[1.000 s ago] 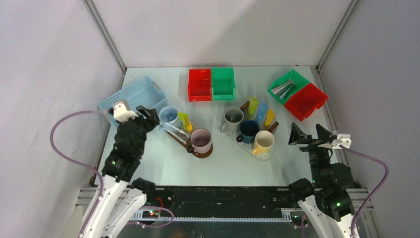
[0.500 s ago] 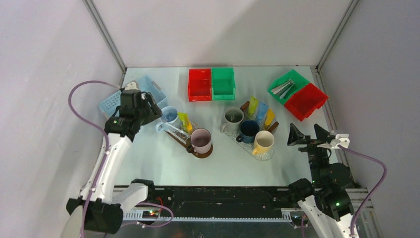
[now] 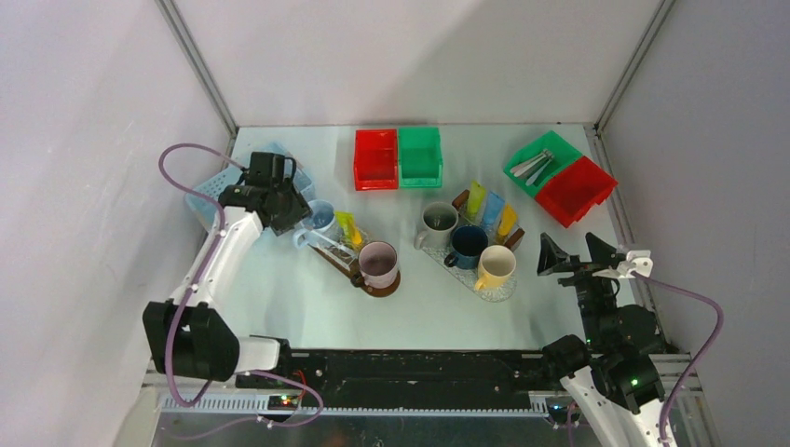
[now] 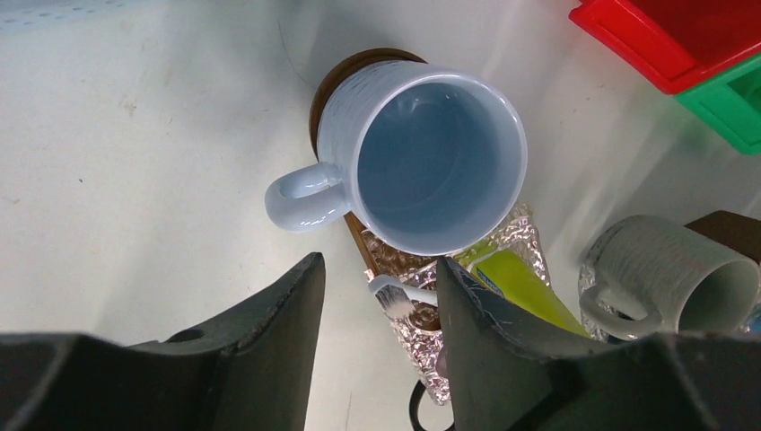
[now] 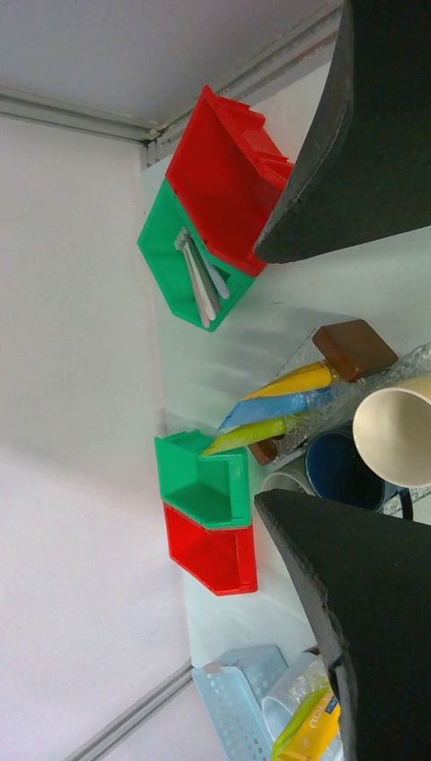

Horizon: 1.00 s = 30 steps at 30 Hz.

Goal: Prepare toiletry sets of a toothbrush and toothpaste on the tray
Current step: Place the toothbrush in the toothpaste holder, then adjust the toothbrush in the toothpaste holder.

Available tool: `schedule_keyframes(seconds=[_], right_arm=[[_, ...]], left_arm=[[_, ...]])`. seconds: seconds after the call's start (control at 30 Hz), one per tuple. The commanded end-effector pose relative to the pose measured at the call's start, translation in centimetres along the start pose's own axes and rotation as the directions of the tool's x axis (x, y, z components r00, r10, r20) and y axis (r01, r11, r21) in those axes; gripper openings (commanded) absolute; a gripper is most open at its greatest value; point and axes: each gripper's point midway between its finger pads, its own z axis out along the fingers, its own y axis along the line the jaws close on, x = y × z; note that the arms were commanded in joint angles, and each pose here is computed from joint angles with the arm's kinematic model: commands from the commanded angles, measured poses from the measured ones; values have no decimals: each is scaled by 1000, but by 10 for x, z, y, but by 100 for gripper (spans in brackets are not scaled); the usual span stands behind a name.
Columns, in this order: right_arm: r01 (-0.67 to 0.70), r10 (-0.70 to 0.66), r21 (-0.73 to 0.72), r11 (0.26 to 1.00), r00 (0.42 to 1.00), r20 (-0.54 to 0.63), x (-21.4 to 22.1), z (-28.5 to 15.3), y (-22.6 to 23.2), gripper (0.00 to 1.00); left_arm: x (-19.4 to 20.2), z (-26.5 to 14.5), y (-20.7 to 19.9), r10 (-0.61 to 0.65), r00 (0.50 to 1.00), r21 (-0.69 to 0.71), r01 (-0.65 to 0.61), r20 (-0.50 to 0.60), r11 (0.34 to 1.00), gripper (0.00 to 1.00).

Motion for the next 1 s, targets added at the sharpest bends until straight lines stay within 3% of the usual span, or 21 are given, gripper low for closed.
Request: schedule_keyframes(seconds=[0.0,0.97], right_arm=[[17,-16,-25,1000,1000,24,-3,0,4,99],[4,2,-64,998,997,82,-13,-9,8,99]], left_arm=[[-8,-3,1,-82,997,-43,82,2,996,53],[7,14,-7,-206,975,-60,201,-85,978,23]])
